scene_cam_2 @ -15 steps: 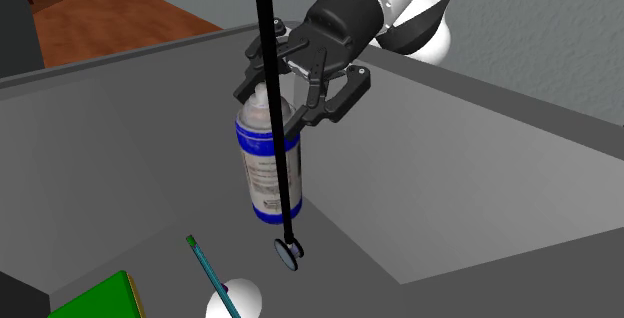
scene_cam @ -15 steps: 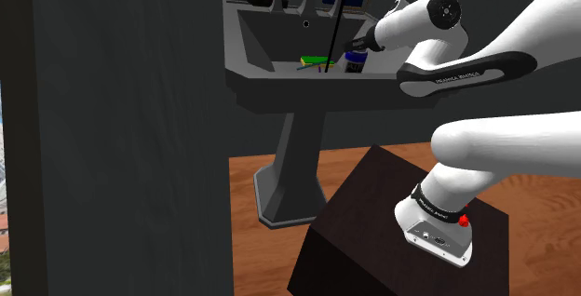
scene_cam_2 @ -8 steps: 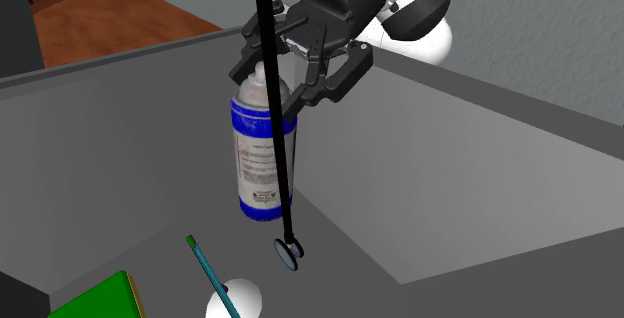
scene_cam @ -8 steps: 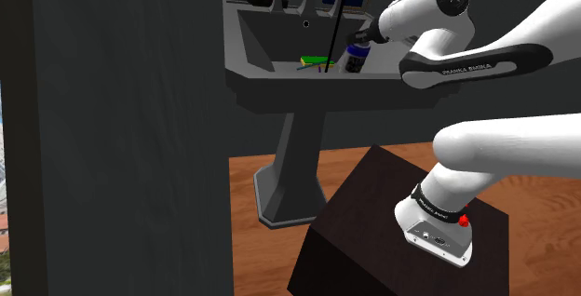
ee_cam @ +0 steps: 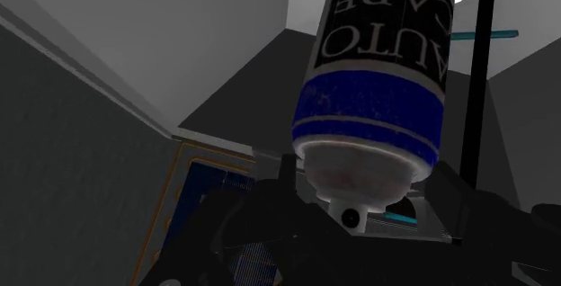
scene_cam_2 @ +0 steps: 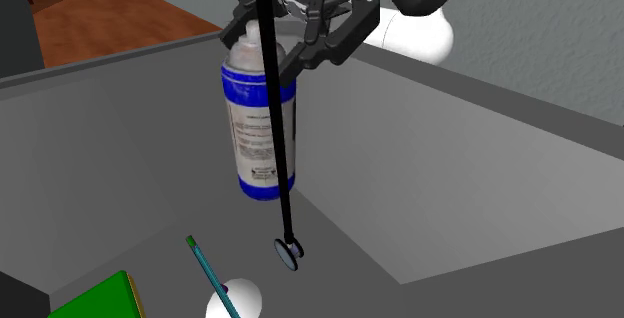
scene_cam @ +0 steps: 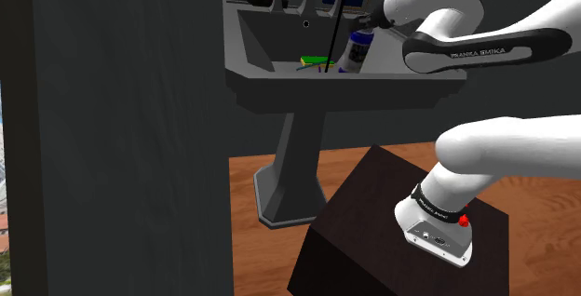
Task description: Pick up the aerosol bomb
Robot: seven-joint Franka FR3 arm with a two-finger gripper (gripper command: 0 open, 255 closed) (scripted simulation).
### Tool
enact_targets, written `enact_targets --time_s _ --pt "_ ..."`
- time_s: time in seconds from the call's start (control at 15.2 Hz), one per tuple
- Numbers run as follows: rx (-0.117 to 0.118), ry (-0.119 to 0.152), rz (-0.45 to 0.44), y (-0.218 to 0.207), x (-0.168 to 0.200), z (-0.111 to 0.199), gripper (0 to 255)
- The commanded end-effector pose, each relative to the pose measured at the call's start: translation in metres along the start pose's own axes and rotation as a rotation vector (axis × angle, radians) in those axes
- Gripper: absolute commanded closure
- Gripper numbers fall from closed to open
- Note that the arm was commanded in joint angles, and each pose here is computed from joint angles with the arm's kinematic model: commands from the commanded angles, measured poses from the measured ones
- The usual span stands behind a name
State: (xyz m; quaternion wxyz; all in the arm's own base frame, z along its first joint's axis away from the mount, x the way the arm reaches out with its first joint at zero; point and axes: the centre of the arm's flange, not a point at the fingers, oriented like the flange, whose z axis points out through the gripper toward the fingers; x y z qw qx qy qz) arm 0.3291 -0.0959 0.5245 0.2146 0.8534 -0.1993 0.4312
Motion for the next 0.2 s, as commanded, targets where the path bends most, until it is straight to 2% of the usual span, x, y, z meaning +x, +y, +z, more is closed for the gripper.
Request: enact_targets --time_s 0.0,0.13 --pt "0.000 0.001 0.000 0.0032 0.0096 -0.0083 255" --pt "0.000 0.000 0.000 0.0034 0.0103 -0.0087 255"
